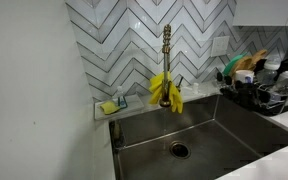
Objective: Pour the contents of the silver cup into the sink and then close the tap
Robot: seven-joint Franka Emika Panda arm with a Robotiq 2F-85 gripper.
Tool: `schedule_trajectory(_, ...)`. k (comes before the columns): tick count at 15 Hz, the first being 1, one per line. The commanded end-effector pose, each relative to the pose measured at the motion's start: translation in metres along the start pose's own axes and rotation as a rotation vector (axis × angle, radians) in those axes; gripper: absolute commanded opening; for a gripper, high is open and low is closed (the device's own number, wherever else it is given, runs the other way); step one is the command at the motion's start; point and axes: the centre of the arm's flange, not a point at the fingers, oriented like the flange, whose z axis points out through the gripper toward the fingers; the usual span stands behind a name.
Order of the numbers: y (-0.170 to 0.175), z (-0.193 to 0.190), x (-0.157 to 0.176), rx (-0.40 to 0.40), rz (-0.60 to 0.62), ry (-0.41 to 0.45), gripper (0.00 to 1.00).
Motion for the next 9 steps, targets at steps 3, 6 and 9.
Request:
schedule_trajectory(3, -0.077, -0.053, -0.13, 0.05, -0.31, 0.113, 1.0)
schedule_trajectory(6, -0.135, -0.047, -0.187, 0.082, -0.489, 0.182, 1.0)
schedule_trajectory(9, -0.18, -0.038, -0.224, 0.173, -0.645, 0.247, 1.0)
